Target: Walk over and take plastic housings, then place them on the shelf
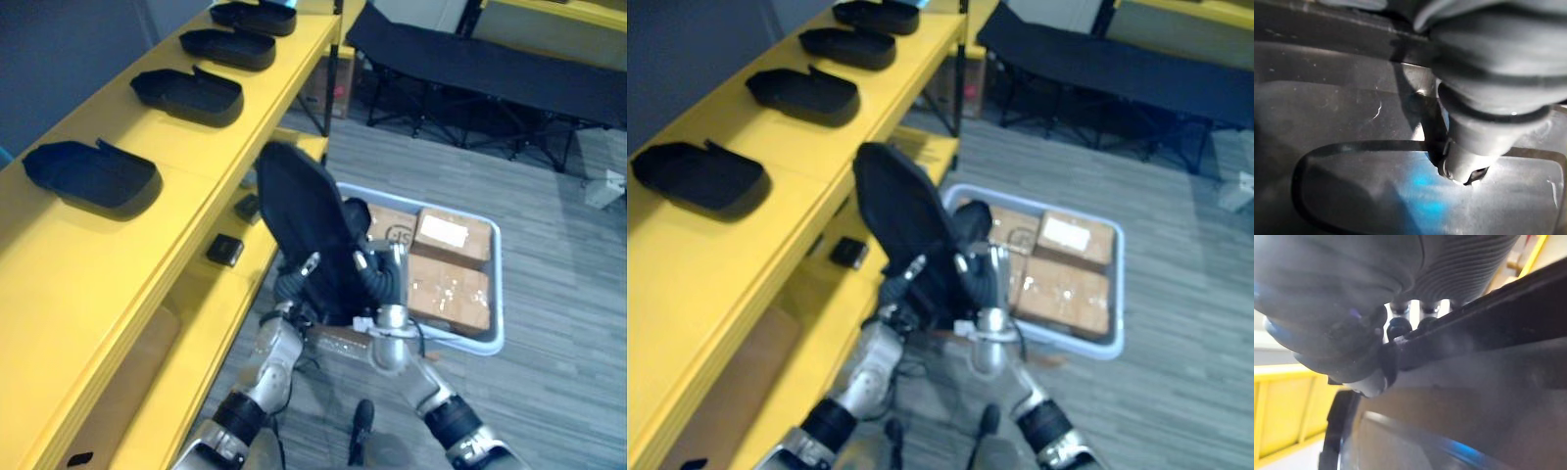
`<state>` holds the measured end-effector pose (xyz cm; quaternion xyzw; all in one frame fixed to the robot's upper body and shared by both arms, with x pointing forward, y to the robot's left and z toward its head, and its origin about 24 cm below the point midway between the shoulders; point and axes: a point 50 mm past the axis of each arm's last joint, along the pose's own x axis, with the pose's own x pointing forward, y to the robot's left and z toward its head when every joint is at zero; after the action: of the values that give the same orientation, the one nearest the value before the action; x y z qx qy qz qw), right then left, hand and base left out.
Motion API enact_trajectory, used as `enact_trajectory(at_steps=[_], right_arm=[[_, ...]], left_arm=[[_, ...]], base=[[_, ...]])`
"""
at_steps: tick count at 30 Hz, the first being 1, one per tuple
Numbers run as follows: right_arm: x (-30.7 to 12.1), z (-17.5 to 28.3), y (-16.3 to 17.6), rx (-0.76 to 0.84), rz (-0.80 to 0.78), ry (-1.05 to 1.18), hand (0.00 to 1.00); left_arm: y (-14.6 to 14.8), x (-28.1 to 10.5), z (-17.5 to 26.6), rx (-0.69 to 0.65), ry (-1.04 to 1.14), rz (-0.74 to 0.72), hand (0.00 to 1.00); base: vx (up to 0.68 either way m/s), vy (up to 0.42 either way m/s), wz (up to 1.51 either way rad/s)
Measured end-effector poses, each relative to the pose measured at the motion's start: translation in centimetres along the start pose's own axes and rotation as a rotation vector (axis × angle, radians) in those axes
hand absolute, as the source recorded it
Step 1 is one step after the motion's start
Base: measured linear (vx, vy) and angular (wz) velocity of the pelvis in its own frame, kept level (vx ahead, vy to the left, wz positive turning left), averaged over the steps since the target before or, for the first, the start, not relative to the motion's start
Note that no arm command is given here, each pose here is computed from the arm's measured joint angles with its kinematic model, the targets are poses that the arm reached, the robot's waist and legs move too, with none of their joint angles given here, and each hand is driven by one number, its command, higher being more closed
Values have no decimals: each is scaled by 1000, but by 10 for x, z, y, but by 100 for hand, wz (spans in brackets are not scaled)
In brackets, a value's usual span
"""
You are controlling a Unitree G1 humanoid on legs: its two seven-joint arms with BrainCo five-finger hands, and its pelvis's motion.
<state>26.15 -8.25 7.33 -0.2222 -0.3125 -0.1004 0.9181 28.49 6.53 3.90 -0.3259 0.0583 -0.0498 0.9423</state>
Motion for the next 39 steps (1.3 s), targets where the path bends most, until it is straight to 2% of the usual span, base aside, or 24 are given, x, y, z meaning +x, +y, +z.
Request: enact_trajectory(at_steps=[9,15,17,20,23,25,28,35,39], right_arm=[[2,-1,-10,48,45,-28,0],[-11,-19,-25,1,315,32,0],[-16,-22,-40,-1,436,57,0],[-7,-9,-56,69,467,26,0],[20,22,-90,218,340,-111,0],[35,44,-121,342,198,-226,0],[36,50,-141,430,47,-267,0],[-26,17,-161,568,-296,14,0],[-72,-6,-169,546,-463,234,0]], left_arm=[[-3,-1,10,141,-56,-55,100],[5,-3,42,491,-222,-76,100],[-14,-10,70,588,-380,-123,100],[-35,-21,93,631,-547,-161,100],[-40,-25,99,645,-626,-113,100],[-27,-29,95,664,-635,1,100],[-6,-34,91,684,-623,129,100],[23,-53,77,669,-588,309,100],[31,-67,71,646,-587,327,100]], base=[[0,0,0],[0,0,0],[0,0,0],[-13,16,-11],[-42,34,-13],[-38,22,-9],[-17,5,-10],[-12,15,-15],[-4,16,-13]])
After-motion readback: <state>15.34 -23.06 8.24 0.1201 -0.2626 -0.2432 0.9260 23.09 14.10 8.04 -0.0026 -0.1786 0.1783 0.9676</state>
